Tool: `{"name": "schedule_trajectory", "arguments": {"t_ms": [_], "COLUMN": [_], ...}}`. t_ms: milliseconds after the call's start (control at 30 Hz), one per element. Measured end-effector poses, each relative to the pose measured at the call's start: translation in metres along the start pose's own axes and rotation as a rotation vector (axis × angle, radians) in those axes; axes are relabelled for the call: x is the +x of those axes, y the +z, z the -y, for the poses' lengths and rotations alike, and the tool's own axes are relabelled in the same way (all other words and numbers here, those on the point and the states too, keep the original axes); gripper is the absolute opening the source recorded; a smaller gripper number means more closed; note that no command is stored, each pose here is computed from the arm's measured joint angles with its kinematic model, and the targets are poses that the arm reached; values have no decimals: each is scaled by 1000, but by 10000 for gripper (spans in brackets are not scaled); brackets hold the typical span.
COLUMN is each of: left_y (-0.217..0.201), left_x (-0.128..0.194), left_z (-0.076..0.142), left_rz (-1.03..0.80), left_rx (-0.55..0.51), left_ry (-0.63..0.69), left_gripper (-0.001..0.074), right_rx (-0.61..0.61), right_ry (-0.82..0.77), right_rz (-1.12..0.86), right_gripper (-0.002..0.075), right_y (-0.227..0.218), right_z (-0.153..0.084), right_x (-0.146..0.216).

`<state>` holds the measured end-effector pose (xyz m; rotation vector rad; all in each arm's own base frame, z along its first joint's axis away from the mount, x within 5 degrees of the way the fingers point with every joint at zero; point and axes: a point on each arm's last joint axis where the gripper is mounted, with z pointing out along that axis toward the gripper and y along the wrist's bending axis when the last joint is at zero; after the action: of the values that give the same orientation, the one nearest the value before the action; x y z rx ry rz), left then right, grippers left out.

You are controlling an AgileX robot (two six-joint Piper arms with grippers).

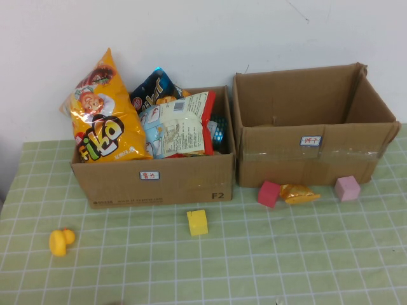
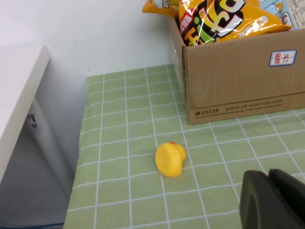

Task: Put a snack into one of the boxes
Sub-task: Pick up the biscuit

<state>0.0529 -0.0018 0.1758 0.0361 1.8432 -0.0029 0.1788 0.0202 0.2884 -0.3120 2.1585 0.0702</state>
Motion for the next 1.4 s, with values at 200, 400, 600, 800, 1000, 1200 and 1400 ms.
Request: {"name": "schedule_trajectory", "arguments": {"t_ms": [200,400,600,800,1000,1200,1400], "left_y": [0,0,0,0,0,0,0], "left_x": [0,0,0,0,0,0,0], "left_z": [0,0,0,0,0,0,0], "left_rz": [0,0,0,0,0,0,0], "left_rx": [0,0,0,0,0,0,0], "left_ry": [0,0,0,0,0,0,0], "left_gripper": [-3,-3,-3,-3,-2,-3,-3], "right_rx": [-46,17,19,-21,-56,-93,-88], "right_ry": [51,214,294,319,308,270,310], "right_rz": [-75,-76,-177,-302,-323,-349,-369], "right_gripper": [1,191,485,538,542,544,545], "right_y": [58,109,159,209,243,272,298], "right_z": [-12,-6,-4,-7,-19,-37,-38], "right_x": [3,7,8,7,0,1,10]}}
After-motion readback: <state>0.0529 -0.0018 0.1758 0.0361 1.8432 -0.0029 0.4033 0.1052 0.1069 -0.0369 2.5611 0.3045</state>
